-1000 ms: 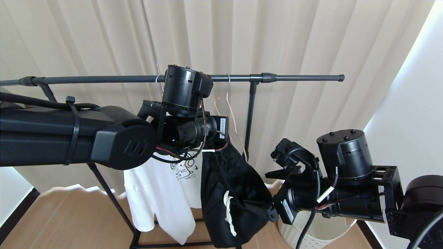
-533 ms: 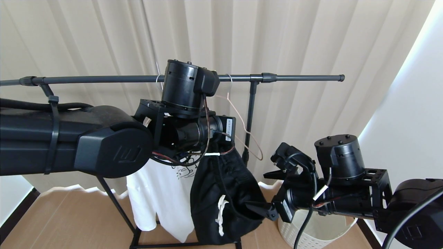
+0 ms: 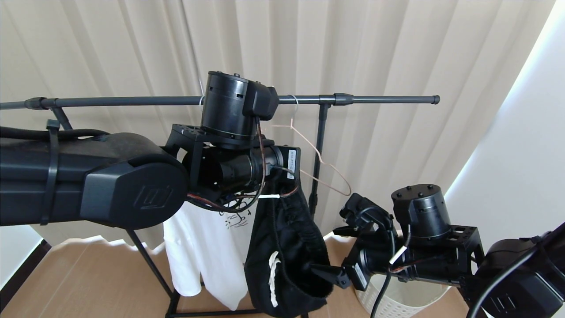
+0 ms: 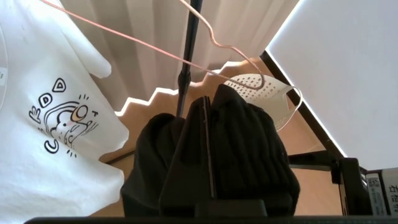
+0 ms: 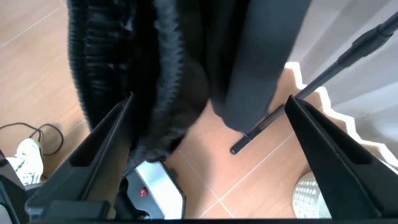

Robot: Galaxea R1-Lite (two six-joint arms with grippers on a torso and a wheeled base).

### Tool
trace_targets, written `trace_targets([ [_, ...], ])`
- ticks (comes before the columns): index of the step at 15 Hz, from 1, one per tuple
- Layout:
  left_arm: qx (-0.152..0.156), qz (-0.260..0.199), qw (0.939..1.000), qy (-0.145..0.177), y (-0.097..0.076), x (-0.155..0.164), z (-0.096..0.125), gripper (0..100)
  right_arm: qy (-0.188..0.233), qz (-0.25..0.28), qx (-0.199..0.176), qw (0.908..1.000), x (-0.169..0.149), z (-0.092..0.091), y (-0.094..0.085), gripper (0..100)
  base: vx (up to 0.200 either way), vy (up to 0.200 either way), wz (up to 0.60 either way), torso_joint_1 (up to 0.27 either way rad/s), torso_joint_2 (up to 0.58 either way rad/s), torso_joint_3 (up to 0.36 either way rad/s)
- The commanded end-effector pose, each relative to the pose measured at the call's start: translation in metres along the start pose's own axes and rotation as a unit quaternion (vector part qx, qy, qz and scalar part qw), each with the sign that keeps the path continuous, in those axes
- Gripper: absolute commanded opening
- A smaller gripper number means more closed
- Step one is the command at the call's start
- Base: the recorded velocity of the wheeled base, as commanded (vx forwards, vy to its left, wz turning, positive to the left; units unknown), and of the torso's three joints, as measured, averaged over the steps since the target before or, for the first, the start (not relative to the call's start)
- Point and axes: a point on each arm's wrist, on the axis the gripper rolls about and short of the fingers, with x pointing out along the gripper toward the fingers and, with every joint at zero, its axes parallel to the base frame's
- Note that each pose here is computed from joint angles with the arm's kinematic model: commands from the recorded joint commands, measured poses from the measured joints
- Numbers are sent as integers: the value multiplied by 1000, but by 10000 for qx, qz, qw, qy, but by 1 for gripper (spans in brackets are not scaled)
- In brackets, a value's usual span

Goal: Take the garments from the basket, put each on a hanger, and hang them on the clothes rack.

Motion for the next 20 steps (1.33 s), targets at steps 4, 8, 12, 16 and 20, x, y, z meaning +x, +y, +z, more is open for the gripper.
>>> trace_targets([
  [4, -1, -32, 10000, 2, -1, -2, -1, 0, -54, -71, 15, 10000, 14, -4, -6, 0, 0, 0, 0, 0, 0, 0],
  [8, 17, -63, 9999, 84, 0, -5, -5, 0, -278, -442, 174, 9985, 3, 2, -32, 0, 0, 0, 0, 0, 0, 0],
  [12, 57, -39, 9996, 256, 3, -5, -14, 0, -546, -877, 281, 9943, -17, 10, -56, 0, 0, 0, 0, 0, 0, 0],
  [16, 164, -88, 9972, 728, 6, -3, -42, 0, -574, -1469, -87, 9874, -56, 14, -80, 0, 0, 0, 0, 0, 0, 0],
  [20, 311, -28, 9922, 1207, 10, 0, -71, 100, -543, -1749, -276, 9827, -80, 19, -82, 0, 0, 0, 0, 0, 0, 0],
])
